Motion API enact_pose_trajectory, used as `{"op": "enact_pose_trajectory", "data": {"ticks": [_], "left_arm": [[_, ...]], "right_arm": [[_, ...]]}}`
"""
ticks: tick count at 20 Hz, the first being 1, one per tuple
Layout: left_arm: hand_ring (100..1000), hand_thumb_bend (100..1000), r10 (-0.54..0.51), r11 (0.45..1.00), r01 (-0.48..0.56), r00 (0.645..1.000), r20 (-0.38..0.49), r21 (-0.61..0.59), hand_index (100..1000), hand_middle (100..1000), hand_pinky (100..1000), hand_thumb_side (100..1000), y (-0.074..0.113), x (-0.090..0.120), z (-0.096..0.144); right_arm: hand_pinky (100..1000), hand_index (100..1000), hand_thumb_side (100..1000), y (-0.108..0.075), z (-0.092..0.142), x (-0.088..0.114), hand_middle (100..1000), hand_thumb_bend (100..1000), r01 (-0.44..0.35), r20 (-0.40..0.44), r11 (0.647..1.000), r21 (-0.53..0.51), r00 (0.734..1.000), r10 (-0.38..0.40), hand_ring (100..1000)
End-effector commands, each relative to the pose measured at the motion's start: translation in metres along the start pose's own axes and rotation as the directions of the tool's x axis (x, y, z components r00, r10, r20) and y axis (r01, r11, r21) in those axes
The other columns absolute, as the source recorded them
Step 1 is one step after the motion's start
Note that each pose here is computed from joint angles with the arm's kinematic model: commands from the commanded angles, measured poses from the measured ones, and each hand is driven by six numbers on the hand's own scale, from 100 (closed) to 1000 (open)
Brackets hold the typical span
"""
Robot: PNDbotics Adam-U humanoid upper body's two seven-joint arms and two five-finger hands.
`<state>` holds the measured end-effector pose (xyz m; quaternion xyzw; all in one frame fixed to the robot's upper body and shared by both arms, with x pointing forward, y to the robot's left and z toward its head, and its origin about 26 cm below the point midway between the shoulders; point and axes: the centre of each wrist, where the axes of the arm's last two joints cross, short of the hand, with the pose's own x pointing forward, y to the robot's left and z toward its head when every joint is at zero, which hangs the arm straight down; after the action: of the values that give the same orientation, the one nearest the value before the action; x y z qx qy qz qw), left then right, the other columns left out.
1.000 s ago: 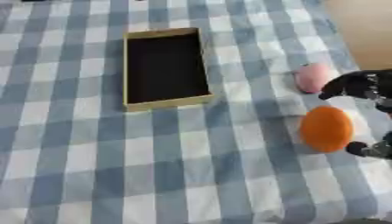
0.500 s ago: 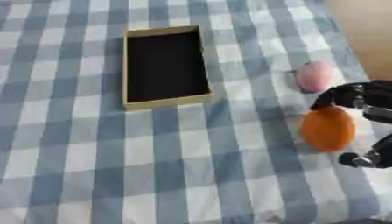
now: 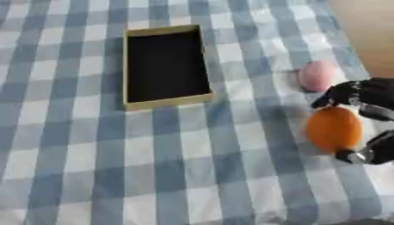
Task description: Pick up objects on the table and place them in the box.
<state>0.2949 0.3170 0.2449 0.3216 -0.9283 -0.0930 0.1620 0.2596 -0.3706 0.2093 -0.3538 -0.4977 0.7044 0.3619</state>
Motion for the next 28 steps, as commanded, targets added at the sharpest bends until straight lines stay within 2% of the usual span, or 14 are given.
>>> {"op": "enact_pose_trajectory", "data": {"ticks": [1,5,8,13,14,17,18,20,21,22,23,26,27,28], "left_arm": [[854,100,-0.008,1.000,0.008,0.999,0.034,0.000,854,762,856,776,0.0048,0.0041,-0.0083],[853,100,-0.007,1.000,0.007,0.999,0.034,0.000,853,761,855,777,0.0046,0.0042,-0.0083],[853,100,-0.006,1.000,0.007,0.999,0.034,-0.002,852,760,855,775,0.0044,0.0042,-0.0082],[853,100,-0.007,1.000,0.007,0.999,0.034,-0.003,851,759,855,774,0.0044,0.0042,-0.0082],[852,100,-0.005,1.000,0.005,0.999,0.035,-0.003,851,755,855,774,0.0042,0.0043,-0.0082],[851,100,-0.004,1.000,0.004,0.999,0.036,-0.002,851,753,855,774,0.0042,0.0043,-0.0084],[851,100,-0.004,1.000,0.004,0.999,0.036,-0.002,851,753,855,773,0.0041,0.0043,-0.0084],[851,100,-0.004,1.000,0.004,0.999,0.035,-0.002,851,752,855,774,0.0041,0.0043,-0.0083],[851,100,-0.004,1.000,0.004,0.999,0.035,-0.003,851,751,855,773,0.0041,0.0043,-0.0082],[851,100,-0.005,1.000,0.005,0.999,0.035,-0.003,851,751,855,773,0.0041,0.0043,-0.0082],[851,100,-0.005,1.000,0.005,0.999,0.035,-0.003,851,751,855,773,0.0041,0.0043,-0.0083],[850,100,-0.005,1.000,0.006,0.999,0.036,-0.004,851,750,854,775,0.0040,0.0044,-0.0084],[850,100,-0.005,1.000,0.005,0.999,0.037,-0.005,851,750,854,775,0.0039,0.0045,-0.0085],[850,100,-0.005,1.000,0.005,0.999,0.038,-0.005,851,750,854,775,0.0038,0.0045,-0.0086]], "right_arm": [[621,883,104,-0.0089,0.0007,0.0016,755,474,-0.073,-0.024,0.996,-0.042,0.997,0.072,713],[624,904,100,-0.0075,0.0001,0.0025,771,461,-0.120,-0.042,0.991,-0.051,0.992,0.118,736],[620,916,100,-0.0066,0.0000,0.0028,790,495,-0.156,-0.054,0.987,-0.049,0.987,0.153,760],[618,918,114,-0.0050,-0.0004,0.0036,796,482,-0.176,-0.051,0.984,-0.027,0.983,0.174,763],[636,918,180,-0.0035,-0.0002,0.0038,810,506,-0.178,-0.051,0.984,-0.015,0.983,0.177,788],[615,908,221,-0.0014,0.0005,0.0039,799,522,-0.198,-0.072,0.979,0.039,0.977,0.201,784],[591,898,201,-0.0019,0.0006,0.0037,784,513,-0.207,-0.082,0.977,0.055,0.974,0.211,770],[565,888,246,-0.0044,0.0007,0.0029,770,526,-0.228,-0.101,0.970,0.079,0.967,0.236,755],[457,840,263,-0.0064,0.0008,0.0023,706,503,-0.242,-0.112,0.967,0.083,0.962,0.250,685],[439,825,266,-0.0077,0.0008,0.0020,686,467,-0.256,-0.122,0.963,0.083,0.957,0.265,667],[412,805,274,-0.0089,0.0007,0.0018,656,491,-0.271,-0.128,0.959,0.080,0.951,0.280,641],[345,753,270,-0.0102,-0.0002,0.0023,597,480,-0.305,-0.137,0.950,0.060,0.941,0.311,586],[295,711,263,-0.0103,-0.0006,0.0026,556,474,-0.310,-0.136,0.950,0.050,0.940,0.314,546],[291,707,260,-0.0103,-0.0010,0.0029,552,473,-0.310,-0.133,0.950,0.040,0.941,0.313,543]]}}
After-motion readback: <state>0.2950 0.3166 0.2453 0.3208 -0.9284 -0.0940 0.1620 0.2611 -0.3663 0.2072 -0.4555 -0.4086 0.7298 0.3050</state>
